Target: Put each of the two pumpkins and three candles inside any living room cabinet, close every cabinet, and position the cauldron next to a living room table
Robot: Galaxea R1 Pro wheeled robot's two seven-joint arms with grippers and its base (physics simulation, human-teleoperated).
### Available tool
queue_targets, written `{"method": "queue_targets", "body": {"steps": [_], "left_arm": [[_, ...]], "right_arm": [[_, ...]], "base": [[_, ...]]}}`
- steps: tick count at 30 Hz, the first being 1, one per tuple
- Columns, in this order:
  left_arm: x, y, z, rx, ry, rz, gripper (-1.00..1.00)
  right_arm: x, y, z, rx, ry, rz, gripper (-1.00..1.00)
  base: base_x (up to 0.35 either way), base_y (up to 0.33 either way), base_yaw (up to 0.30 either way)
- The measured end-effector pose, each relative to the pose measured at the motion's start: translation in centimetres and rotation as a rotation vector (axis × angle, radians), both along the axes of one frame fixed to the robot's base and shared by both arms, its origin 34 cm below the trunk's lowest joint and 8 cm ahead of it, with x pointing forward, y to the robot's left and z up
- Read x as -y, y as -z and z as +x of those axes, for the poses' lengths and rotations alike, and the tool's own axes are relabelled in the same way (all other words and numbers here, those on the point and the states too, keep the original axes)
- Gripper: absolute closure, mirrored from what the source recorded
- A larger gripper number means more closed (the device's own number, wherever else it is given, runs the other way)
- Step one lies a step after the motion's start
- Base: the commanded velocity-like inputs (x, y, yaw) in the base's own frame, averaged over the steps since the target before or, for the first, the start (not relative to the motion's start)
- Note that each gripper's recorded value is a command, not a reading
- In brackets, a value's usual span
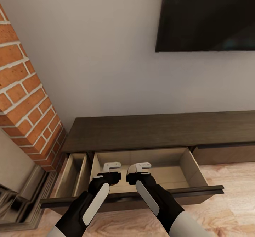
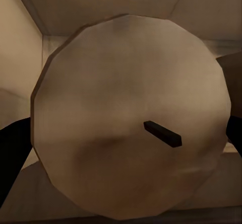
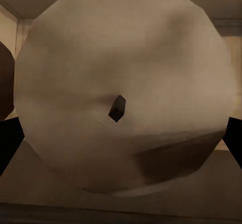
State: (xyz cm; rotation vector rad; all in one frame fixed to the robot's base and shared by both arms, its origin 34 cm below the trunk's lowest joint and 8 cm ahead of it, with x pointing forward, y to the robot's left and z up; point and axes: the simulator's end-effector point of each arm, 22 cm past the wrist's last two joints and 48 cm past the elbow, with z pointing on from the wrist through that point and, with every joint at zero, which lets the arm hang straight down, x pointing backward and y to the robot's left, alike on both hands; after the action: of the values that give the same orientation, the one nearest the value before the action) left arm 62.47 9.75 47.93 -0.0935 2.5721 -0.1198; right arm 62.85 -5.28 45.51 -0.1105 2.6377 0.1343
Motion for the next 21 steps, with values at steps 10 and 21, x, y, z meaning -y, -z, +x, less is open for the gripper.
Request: {"method": "queue_targets", "body": {"steps": [10,21], "left_arm": [[-0.06,0.24,-0.06,0.000,0.000,0.001,1.00],[-0.05,0.20,-0.04,0.001,0.000,0.001,1.00]], "right_arm": [[-0.01,0.19,-0.02,0.001,0.000,0.000,1.00],[0.00,0.17,-0.03,0.002,0.000,0.000,1.00]], "base": [[0.006,0.004,0.000],[0.075,0.047,0.000]]}}
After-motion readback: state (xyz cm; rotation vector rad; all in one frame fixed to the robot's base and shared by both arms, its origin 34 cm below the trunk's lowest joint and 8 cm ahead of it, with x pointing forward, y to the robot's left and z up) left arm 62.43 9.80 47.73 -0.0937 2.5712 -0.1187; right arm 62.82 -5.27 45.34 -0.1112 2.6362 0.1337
